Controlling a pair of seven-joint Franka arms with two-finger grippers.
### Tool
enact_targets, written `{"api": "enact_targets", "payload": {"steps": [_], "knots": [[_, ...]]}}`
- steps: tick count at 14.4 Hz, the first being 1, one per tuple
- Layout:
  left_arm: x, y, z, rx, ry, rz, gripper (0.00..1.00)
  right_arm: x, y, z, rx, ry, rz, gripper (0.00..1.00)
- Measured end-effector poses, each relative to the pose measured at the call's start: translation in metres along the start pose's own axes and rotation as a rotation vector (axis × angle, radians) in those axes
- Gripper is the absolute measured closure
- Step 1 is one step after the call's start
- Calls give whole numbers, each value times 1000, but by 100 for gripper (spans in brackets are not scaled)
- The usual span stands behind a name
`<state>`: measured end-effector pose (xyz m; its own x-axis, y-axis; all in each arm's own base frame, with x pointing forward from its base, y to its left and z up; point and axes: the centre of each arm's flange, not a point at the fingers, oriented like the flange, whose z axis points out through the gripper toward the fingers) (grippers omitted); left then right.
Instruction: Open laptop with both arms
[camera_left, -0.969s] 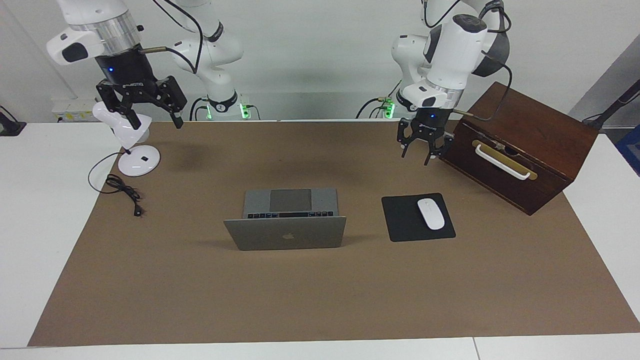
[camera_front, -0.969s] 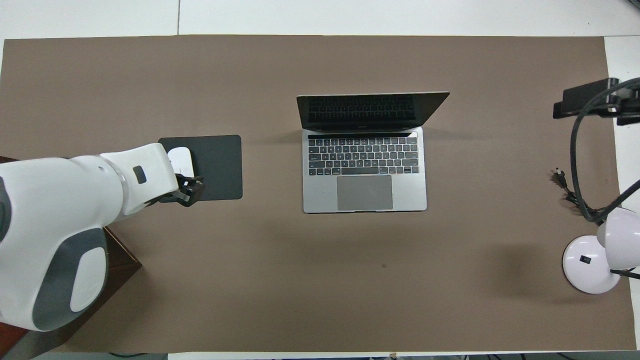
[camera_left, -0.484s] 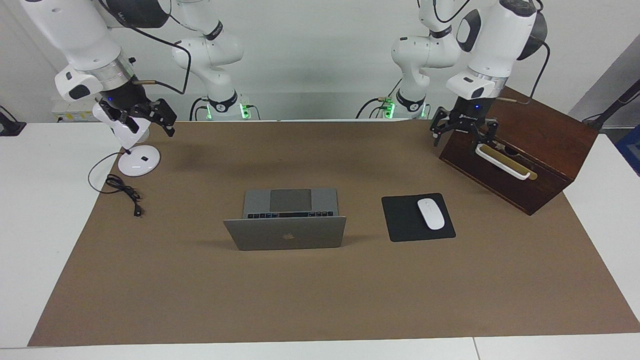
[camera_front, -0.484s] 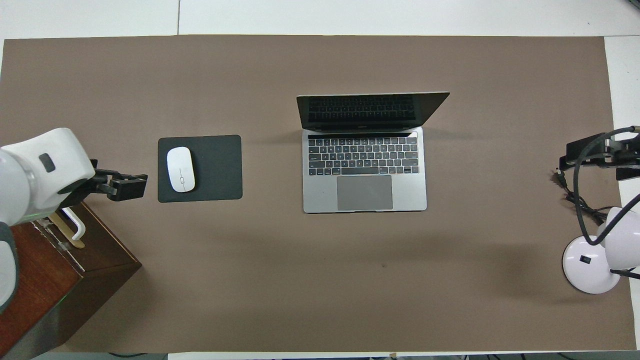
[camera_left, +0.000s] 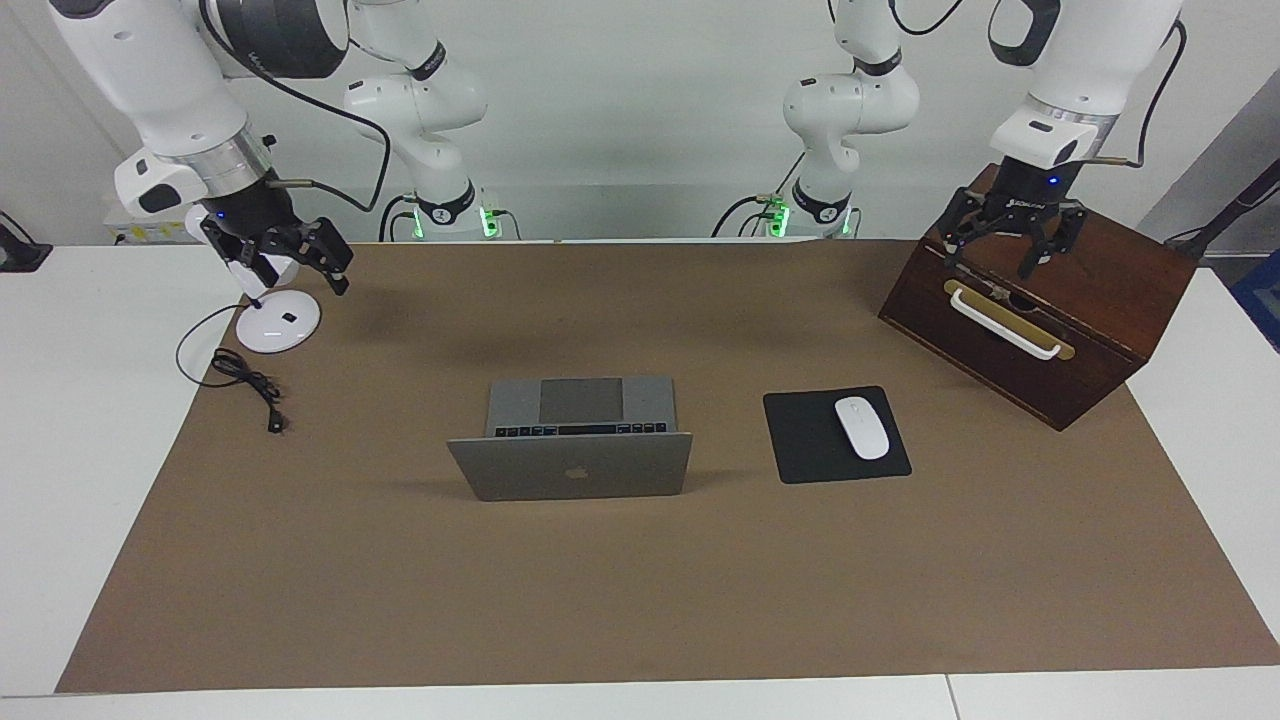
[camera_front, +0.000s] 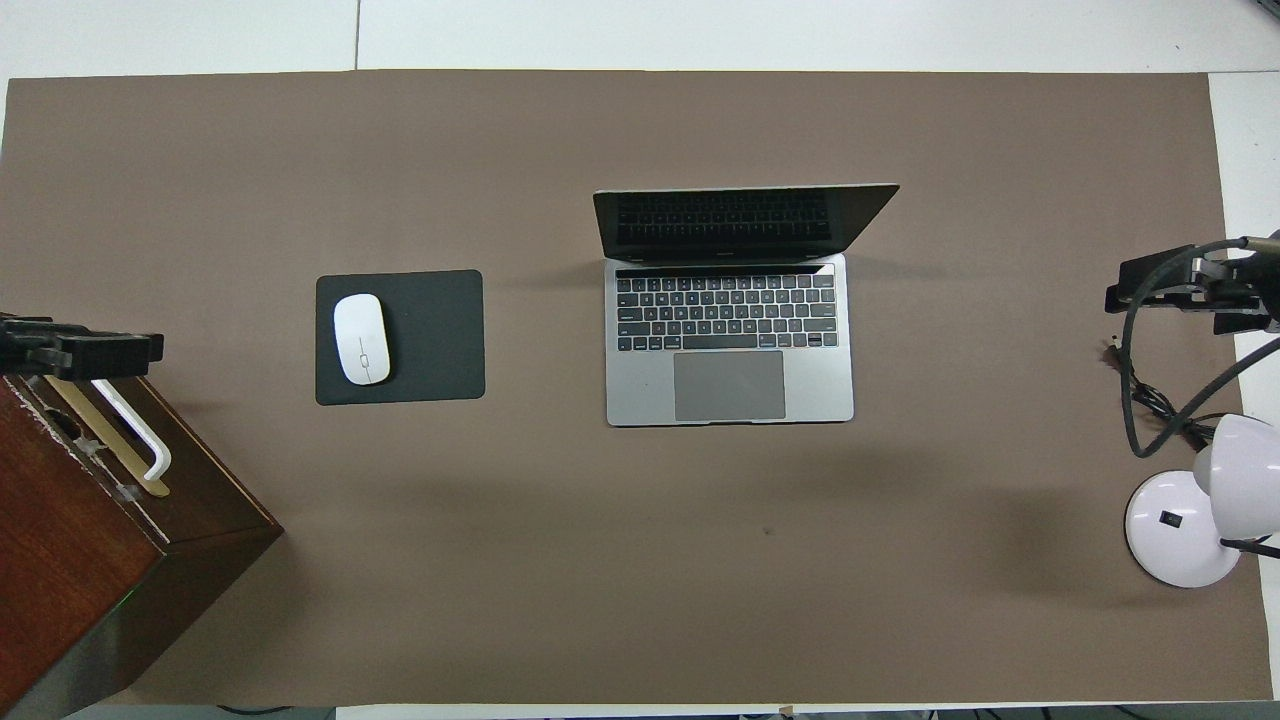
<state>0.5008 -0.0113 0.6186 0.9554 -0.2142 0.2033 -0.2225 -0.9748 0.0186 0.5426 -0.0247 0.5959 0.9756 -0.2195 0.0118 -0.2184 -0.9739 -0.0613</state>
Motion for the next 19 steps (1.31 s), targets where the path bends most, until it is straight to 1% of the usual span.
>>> {"api": "enact_targets", "payload": {"steps": [2, 4, 7, 9, 16, 19], "knots": [[11, -4, -19, -9, -39, -3, 0, 1, 0, 7, -1, 7, 2, 0], [21, -9, -32, -17, -76, -8, 0, 1, 3, 10, -29, 5, -1, 0], [27, -15, -31, -26, -123, -18, 0, 1, 6, 14, -50, 1, -4, 0], [28, -17, -26, -28, -136, -19, 0, 1, 7, 15, -63, 1, -6, 0], [30, -17, -16, -25, -167, -17, 0, 0, 7, 13, -64, 5, -6, 0], [30, -17, -16, -19, -168, -82, 0, 0, 7, 13, -64, 5, -6, 0]]}}
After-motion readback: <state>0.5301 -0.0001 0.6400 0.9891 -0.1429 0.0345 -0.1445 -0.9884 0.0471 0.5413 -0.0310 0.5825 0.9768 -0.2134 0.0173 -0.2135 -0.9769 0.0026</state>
